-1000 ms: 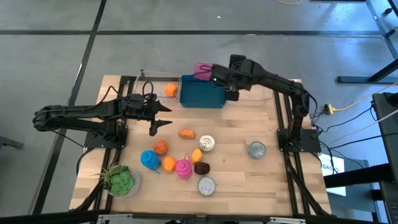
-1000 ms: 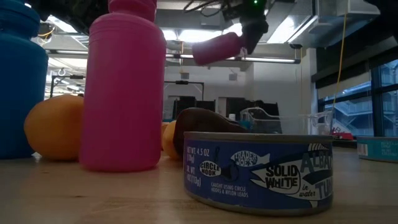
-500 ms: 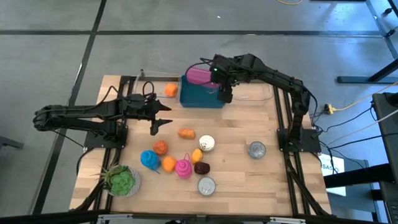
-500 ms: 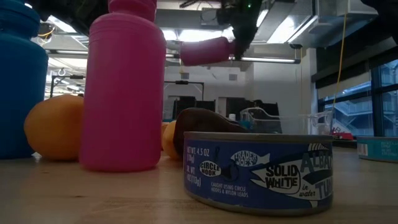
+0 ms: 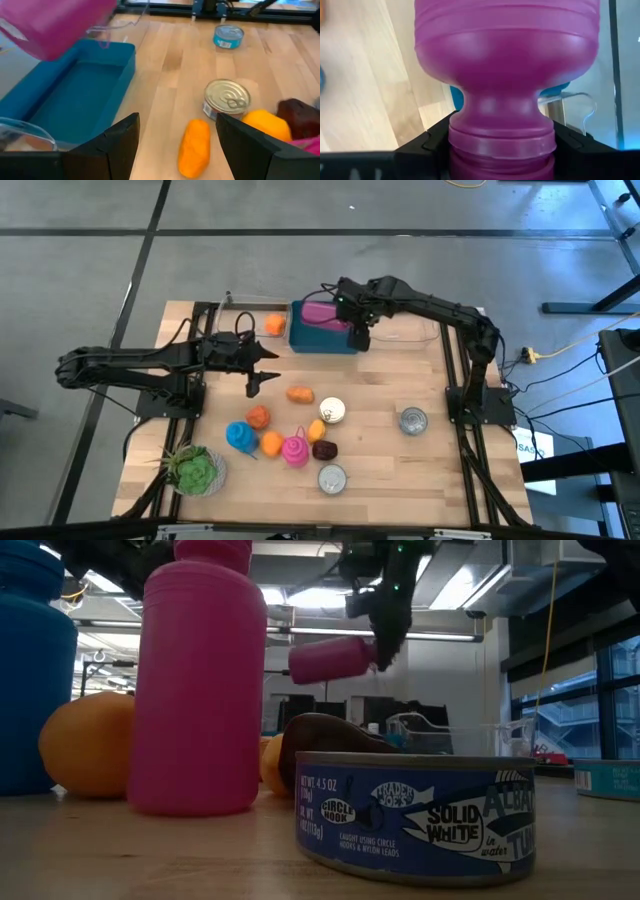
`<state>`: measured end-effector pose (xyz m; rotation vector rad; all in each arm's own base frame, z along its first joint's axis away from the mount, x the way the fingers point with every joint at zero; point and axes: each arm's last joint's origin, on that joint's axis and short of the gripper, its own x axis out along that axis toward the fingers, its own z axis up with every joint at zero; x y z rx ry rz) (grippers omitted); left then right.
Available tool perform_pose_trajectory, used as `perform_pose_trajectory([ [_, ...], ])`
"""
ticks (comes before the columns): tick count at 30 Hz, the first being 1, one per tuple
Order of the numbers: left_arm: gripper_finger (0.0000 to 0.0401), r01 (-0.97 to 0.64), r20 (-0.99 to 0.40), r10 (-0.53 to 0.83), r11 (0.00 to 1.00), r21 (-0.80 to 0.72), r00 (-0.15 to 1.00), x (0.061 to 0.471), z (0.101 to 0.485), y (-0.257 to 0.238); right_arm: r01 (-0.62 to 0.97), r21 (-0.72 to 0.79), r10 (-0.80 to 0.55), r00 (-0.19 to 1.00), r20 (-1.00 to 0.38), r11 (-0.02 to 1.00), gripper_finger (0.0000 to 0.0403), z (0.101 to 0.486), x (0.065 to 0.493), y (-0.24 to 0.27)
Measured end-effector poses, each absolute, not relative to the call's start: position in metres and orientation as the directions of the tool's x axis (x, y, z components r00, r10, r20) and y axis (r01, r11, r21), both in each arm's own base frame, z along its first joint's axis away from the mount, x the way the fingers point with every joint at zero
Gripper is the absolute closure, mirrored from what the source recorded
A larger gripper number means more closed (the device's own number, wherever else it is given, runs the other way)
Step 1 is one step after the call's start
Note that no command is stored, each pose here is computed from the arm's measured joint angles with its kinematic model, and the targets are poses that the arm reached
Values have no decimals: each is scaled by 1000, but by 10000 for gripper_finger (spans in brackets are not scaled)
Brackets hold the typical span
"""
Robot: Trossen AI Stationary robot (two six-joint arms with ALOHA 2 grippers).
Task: Pick & Place Food Item
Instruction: Put the violet water bottle into the blue bin
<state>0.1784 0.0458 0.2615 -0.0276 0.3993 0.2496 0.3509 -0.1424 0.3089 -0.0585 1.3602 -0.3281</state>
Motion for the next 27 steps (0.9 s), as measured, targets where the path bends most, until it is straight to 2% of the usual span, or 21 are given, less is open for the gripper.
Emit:
perform_pose_trajectory([
  [10,148,-271,-400,262,962,34,878,185,257,49,155,-220,-232,69,-970,963,198,282,348,-130],
  [20,148,-274,-409,262,961,32,874,188,255,49,20,-188,-187,-42,-981,982,198,280,346,-91],
  [27,148,-300,-393,264,953,-32,881,190,256,50,-14,-128,-129,-75,-989,992,198,278,347,-70],
])
